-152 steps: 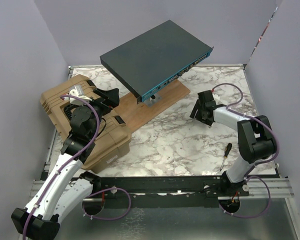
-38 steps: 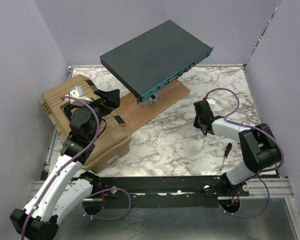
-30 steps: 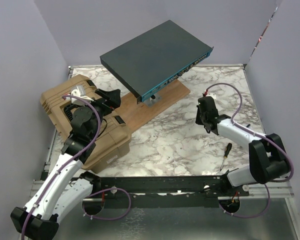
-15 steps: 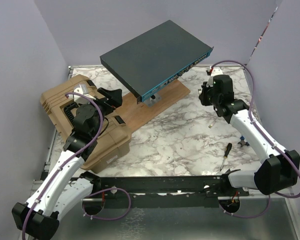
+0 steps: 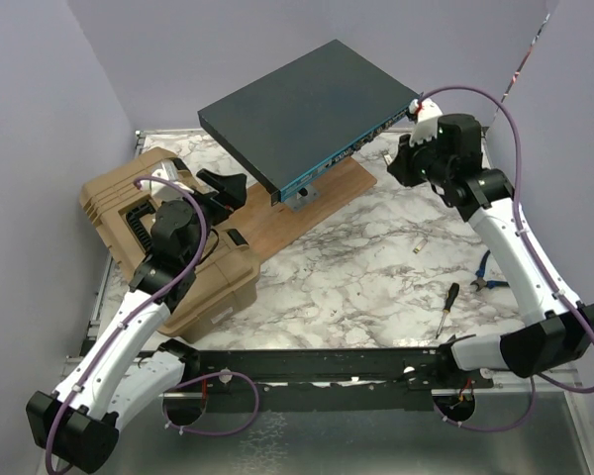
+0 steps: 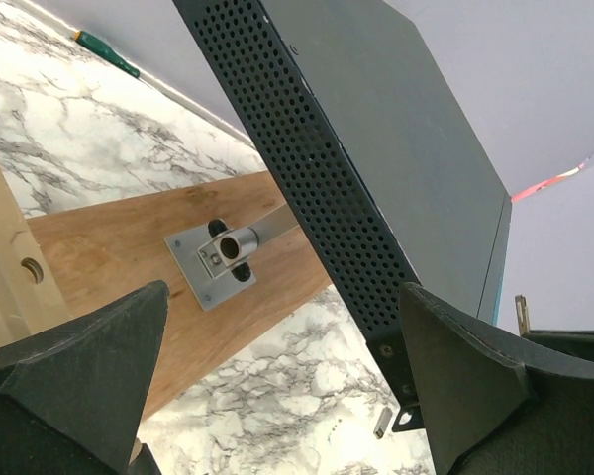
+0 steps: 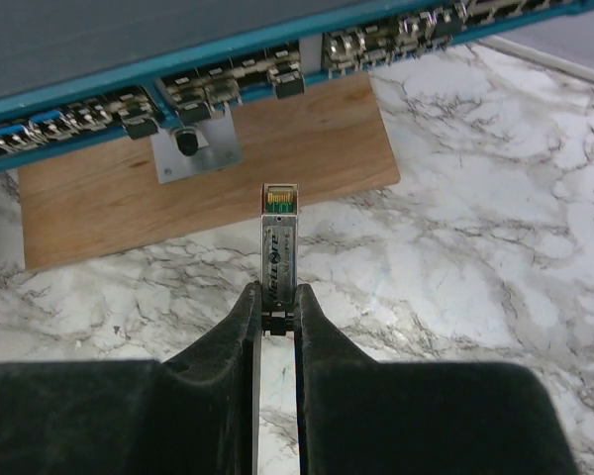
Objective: Insert the plug into the switch port
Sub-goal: Pick up the plug from the center of the board, then insert the plug into the switch port.
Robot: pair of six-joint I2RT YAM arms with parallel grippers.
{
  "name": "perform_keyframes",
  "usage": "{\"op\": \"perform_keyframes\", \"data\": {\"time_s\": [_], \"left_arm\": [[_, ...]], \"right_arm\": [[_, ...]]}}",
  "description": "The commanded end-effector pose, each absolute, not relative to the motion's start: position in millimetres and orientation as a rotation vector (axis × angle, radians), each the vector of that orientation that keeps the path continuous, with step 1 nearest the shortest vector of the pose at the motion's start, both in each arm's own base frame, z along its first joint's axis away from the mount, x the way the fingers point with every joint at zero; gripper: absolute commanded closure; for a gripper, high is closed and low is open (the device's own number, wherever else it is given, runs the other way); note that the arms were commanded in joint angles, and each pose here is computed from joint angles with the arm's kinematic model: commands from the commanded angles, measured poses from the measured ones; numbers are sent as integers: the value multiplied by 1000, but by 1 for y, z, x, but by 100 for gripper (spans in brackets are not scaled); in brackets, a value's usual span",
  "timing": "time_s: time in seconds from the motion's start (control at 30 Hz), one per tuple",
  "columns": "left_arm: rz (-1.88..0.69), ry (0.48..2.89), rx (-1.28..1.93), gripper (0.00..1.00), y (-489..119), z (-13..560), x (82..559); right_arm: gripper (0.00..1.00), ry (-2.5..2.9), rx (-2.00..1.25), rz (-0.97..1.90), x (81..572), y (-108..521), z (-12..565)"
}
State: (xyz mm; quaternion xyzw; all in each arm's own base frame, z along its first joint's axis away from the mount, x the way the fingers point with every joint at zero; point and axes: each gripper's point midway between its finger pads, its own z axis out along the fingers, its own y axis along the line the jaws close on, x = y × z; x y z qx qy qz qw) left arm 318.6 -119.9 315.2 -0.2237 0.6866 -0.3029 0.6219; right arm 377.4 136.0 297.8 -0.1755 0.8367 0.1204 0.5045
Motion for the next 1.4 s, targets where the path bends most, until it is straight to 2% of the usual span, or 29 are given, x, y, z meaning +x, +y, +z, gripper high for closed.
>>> {"op": "perform_keyframes", "data": {"time_s": [0.0,0.47,1.37], "left_arm": [[-762,1563,-496,1,-130,334,319],[-788,1572,-491,1,-140,338,330],[-857,1599,-509,1,-155,330,341]], "right_arm": [[100,2046,-534,350,374,147,303],[99,2052,-627,433,391,168,329],[100,2100,-651,401,416,177,318]]}}
